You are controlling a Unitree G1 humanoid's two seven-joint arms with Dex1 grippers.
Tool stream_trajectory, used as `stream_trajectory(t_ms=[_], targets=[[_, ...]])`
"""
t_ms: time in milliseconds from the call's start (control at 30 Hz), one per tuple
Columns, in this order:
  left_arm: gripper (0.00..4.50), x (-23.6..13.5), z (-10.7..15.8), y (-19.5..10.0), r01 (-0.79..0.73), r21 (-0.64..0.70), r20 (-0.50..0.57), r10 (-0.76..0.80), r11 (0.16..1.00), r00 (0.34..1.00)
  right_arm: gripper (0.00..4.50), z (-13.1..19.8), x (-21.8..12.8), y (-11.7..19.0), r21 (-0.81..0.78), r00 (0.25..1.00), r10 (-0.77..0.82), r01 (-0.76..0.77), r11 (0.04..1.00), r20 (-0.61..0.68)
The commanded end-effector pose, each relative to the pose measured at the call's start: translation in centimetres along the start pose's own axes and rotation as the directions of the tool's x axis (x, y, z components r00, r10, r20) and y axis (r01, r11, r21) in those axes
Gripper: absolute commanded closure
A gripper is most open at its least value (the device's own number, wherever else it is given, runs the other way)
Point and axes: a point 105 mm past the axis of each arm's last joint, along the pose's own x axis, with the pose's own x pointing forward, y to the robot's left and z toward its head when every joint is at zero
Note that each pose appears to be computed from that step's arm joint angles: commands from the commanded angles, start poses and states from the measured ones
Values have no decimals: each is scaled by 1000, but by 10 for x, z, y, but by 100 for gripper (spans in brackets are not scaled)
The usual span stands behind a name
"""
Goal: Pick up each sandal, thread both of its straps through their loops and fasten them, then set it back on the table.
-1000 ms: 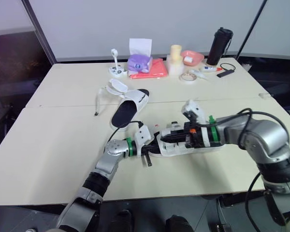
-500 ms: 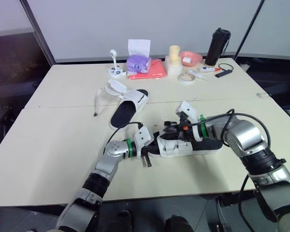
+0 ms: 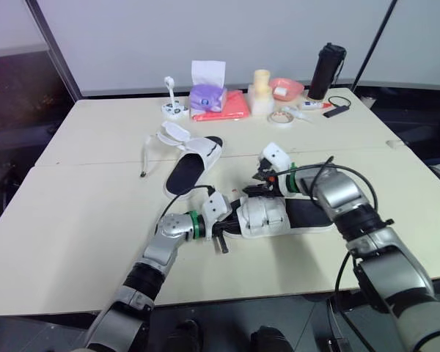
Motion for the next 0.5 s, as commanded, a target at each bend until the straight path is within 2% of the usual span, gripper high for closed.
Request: stream_trajectory(t_ms=[33, 133, 300, 400, 500], targets=[[450, 0, -18, -8, 6, -42, -56, -9, 999, 998, 155, 4, 2, -12, -88, 998, -70, 69, 994, -7], [450, 1, -18, -8, 6, -43, -53, -8, 999, 999, 155, 17, -7, -24, -121, 991, -127, 131, 984, 36], [450, -2, -7, -3, 0, -20, -30, -1, 1000, 1000, 155, 49, -58, -44, -204, 950, -243, 282, 938, 194], [450, -9, 12, 6, -14, -1, 15, 14, 1000, 1000, 155, 46, -88, -38, -247, 931, -275, 333, 910, 241], [450, -19, 33, 13, -29, 4, 61, 29, 1000, 998, 155, 34, -101, -27, -315, 921, -305, 371, 873, 241]])
